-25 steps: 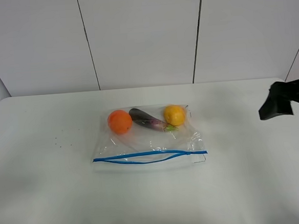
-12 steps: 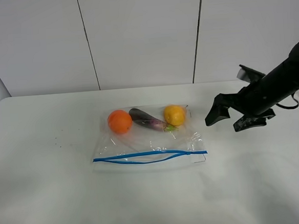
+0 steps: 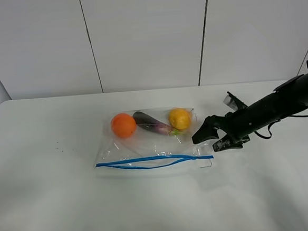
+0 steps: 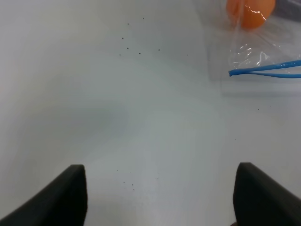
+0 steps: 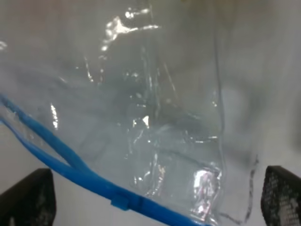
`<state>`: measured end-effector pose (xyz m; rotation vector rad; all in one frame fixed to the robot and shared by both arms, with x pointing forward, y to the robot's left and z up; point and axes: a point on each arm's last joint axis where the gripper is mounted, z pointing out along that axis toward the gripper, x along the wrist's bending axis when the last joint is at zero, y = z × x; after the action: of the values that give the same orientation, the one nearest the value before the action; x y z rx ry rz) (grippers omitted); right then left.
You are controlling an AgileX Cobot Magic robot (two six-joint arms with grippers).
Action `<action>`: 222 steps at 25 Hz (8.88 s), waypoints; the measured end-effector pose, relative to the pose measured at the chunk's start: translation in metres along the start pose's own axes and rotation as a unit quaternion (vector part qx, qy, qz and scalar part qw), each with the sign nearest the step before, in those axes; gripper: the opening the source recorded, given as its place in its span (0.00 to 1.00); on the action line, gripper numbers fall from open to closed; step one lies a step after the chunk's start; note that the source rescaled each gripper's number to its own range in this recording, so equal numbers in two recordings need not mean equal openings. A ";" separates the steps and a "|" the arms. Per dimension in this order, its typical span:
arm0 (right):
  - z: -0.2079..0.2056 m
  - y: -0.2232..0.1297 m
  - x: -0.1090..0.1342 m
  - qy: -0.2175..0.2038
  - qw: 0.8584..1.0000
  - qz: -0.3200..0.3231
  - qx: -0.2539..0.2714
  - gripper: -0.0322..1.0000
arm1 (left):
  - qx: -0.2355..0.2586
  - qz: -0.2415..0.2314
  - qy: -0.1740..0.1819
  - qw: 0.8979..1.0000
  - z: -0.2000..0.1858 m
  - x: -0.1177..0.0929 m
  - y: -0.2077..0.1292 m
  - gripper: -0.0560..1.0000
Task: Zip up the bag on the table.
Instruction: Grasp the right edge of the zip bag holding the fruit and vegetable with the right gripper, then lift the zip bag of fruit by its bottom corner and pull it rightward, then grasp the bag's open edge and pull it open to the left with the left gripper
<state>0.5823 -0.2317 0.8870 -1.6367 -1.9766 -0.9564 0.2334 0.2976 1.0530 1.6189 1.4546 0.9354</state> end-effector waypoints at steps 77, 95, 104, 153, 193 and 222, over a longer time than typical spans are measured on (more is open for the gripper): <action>-0.009 0.021 0.042 0.184 0.958 0.222 0.008 0.03 | 0.000 0.000 0.000 1.000 0.000 0.000 0.000 0.90; -0.009 0.021 0.041 0.181 0.959 0.220 0.011 0.03 | -0.014 -0.029 -0.017 0.999 0.015 0.002 0.074 0.90; -0.009 0.021 0.041 0.182 0.959 0.215 0.010 0.03 | -0.013 0.222 0.012 0.975 0.091 0.014 0.147 0.90; -0.008 0.021 0.042 0.182 0.960 0.211 0.010 0.03 | -0.291 0.596 -0.225 0.714 0.273 -0.251 0.056 0.90; -0.008 0.021 0.042 0.182 0.960 0.211 0.010 0.03 | -0.281 0.589 -0.229 0.722 0.295 -0.258 0.028 0.28; -0.009 0.024 0.042 0.188 0.957 0.220 -0.005 0.03 | -0.252 0.609 -0.149 0.737 0.317 -0.229 0.039 0.06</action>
<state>0.5944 -0.2071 0.9280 -1.6522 -1.2888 -1.0057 0.5142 0.0472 0.9379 2.0525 -0.3043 1.4549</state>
